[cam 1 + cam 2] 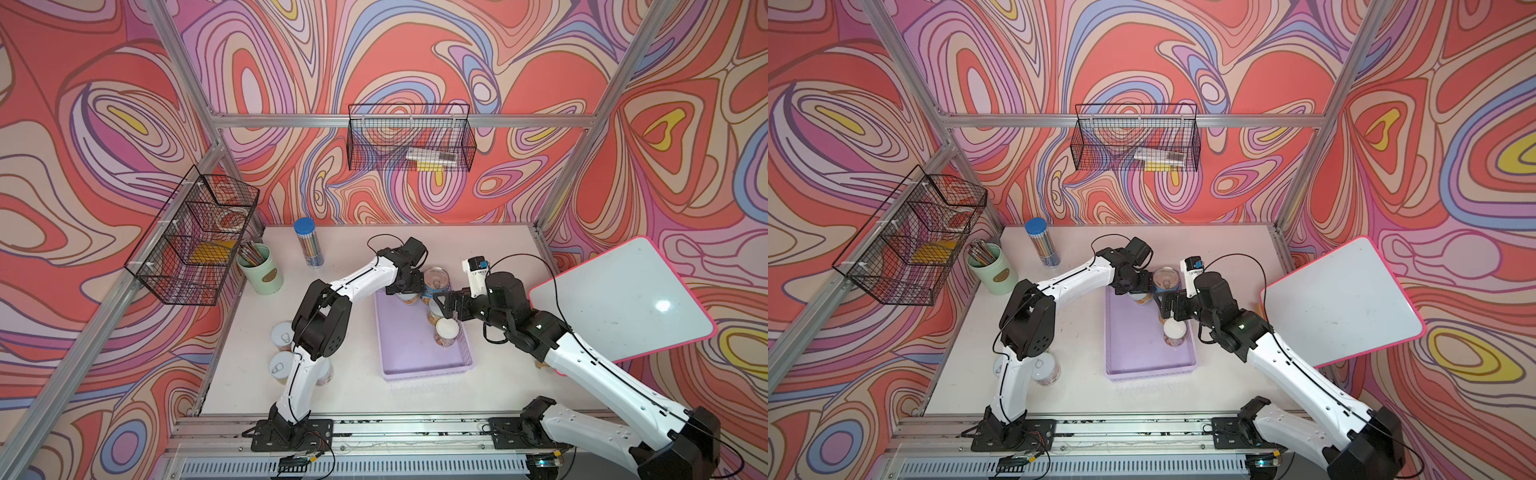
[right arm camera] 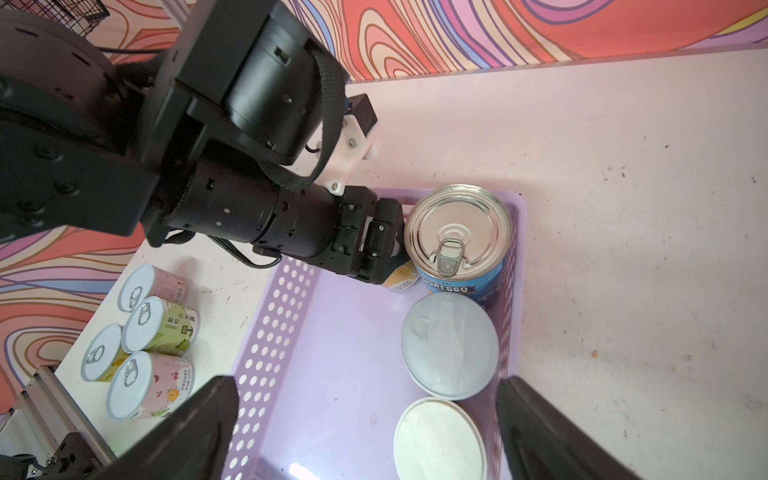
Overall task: Put the canned food in the basket
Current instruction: Place the canned food in the basket, then pick up the canned food from the center of the board.
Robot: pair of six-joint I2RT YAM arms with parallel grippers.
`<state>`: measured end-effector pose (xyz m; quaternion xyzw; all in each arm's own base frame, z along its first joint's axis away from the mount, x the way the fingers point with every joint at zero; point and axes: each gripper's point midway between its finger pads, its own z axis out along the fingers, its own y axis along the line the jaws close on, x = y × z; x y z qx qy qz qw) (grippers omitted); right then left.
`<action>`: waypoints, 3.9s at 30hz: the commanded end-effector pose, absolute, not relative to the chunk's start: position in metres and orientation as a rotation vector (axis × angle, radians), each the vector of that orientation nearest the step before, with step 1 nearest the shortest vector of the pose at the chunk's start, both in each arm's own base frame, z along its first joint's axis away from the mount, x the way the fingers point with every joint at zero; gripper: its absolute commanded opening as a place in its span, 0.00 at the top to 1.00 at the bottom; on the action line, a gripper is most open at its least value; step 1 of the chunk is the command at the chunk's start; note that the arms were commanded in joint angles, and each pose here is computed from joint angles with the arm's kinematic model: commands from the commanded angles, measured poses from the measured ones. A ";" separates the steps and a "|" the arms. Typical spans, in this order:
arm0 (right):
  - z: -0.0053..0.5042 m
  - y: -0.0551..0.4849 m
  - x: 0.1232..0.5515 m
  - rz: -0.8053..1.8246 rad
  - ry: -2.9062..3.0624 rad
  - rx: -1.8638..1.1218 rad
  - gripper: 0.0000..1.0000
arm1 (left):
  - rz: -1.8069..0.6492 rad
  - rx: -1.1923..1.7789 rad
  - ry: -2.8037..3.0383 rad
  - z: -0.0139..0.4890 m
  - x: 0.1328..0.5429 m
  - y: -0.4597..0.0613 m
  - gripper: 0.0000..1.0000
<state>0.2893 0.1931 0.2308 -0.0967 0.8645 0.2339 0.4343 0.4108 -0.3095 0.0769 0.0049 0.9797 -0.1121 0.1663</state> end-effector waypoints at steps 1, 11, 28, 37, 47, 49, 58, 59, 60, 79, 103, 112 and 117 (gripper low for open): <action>0.229 0.192 0.289 0.603 2.146 -0.228 0.02 | -0.410 -0.025 2.696 0.092 0.437 -0.322 0.36; 0.225 0.197 0.290 0.617 2.161 -0.239 0.02 | -0.405 -0.052 2.708 0.087 0.439 -0.317 0.11; 0.223 0.197 0.287 0.618 2.175 -0.249 0.04 | -0.435 -0.057 2.686 0.105 0.433 -0.314 0.16; 0.220 0.198 0.286 0.615 2.185 -0.263 0.05 | -0.398 -0.066 2.677 0.115 0.424 -0.301 0.16; 0.216 0.221 0.297 0.710 2.186 -0.286 0.06 | -0.324 -0.046 2.612 0.158 0.400 -0.263 0.15; 0.215 0.229 0.300 0.738 2.182 -0.296 0.06 | -0.304 -0.054 2.607 0.163 0.393 -0.251 0.15; 0.209 0.285 0.305 0.803 2.178 -0.416 0.06 | -0.206 -0.131 2.603 0.173 0.356 -0.190 0.14; 0.208 0.291 0.305 0.806 2.177 -0.429 0.06 | -0.196 -0.141 2.602 0.174 0.352 -0.184 0.13; 0.208 0.298 0.305 0.808 2.175 -0.446 0.06 | -0.179 -0.154 2.606 0.173 0.347 -0.177 0.13; 0.212 0.392 0.272 0.887 2.125 -0.654 0.07 | 0.159 -0.560 2.637 0.157 0.250 -0.045 0.05; 0.246 0.450 0.254 0.844 1.959 -0.833 0.07 | 0.225 -1.111 2.562 0.121 0.231 0.047 0.01; 0.239 0.447 0.250 0.850 1.970 -0.835 0.07 | 0.211 -1.110 2.601 0.105 0.246 0.060 0.01; 0.237 0.446 0.248 0.855 1.972 -0.849 0.07 | 0.241 -1.075 2.630 0.102 0.254 0.069 0.01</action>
